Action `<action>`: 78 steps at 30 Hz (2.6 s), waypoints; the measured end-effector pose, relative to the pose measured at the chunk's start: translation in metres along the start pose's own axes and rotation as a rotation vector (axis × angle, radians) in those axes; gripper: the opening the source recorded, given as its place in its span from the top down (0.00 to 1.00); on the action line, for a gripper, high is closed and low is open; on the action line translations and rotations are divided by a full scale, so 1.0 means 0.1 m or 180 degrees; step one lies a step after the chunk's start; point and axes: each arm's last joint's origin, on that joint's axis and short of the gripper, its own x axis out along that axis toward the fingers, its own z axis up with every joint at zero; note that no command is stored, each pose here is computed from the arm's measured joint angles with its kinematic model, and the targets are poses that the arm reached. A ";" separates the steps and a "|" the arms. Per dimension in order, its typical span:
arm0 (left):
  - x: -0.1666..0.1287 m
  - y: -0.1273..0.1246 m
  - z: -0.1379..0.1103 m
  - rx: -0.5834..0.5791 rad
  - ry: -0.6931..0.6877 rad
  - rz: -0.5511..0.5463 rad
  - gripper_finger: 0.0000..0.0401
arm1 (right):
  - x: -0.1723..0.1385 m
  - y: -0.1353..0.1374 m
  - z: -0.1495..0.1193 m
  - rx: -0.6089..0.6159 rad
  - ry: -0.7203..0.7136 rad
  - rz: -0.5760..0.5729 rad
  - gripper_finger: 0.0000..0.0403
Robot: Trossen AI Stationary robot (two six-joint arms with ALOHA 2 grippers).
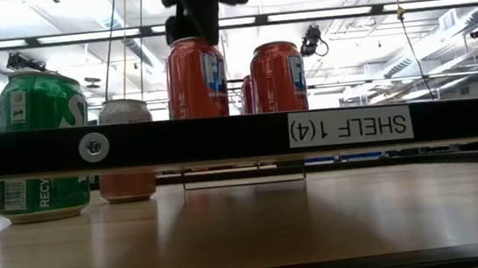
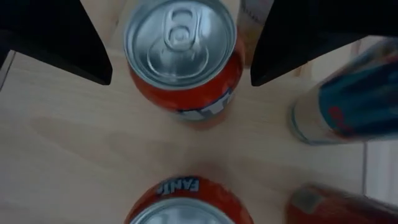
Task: Place canned beverage on shelf
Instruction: Put the orange and white soda can on the shelf
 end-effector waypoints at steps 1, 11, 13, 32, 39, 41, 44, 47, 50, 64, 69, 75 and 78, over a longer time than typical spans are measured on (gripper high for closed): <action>-0.04 0.00 0.01 0.0016 -0.0022 0.0000 0.02 | 0.00 0.00 0.00 0.0004 -0.0005 0.0003 0.10; -0.53 -0.04 -0.10 0.0074 0.0048 0.0307 0.02 | 0.00 0.00 0.00 0.0011 -0.0011 0.0006 0.10; -0.64 -0.09 -0.16 0.0145 -0.0006 0.0355 0.02 | 0.00 0.00 0.00 0.0045 -0.0014 0.0002 0.10; -0.75 -0.08 -0.81 0.0132 -0.0036 0.0590 0.03 | -0.01 0.01 0.01 -0.0018 -0.0085 -0.0054 0.10; -0.59 0.13 -0.94 0.0364 -0.0080 0.0551 0.03 | -0.01 0.01 0.01 0.0042 -0.0081 -0.0054 0.10; -0.54 0.19 -0.96 0.0442 -0.0104 0.0479 0.03 | -0.01 0.01 0.01 0.0057 -0.0086 -0.0055 0.10; -0.46 0.31 -0.97 0.0556 -0.0073 0.0412 0.03 | 0.00 0.01 0.01 0.0064 -0.0108 -0.0088 0.10; -0.37 0.43 -0.96 0.0667 -0.0010 0.0363 0.03 | -0.01 0.01 0.01 0.0074 -0.0124 -0.0089 0.10; -0.28 0.53 -0.94 0.0788 0.0026 0.0332 0.03 | 0.00 0.01 0.02 0.0124 -0.0135 -0.0105 0.10; 0.16 0.79 -0.95 0.0827 0.0031 0.0036 0.03 | 0.00 -0.01 0.02 0.0219 -0.0200 -0.0261 0.10; 0.34 0.81 -1.02 0.0769 0.0026 0.0063 0.03 | 0.00 -0.02 -0.01 0.0180 -0.0131 -0.0306 0.10; 0.50 0.84 -1.10 0.0659 0.0068 0.0074 0.03 | 0.00 -0.03 -0.02 0.0175 -0.0100 -0.0325 0.10; 0.55 0.84 -1.11 0.0609 0.0018 0.0067 0.03 | 0.00 -0.03 -0.02 0.0174 -0.0098 -0.0326 0.10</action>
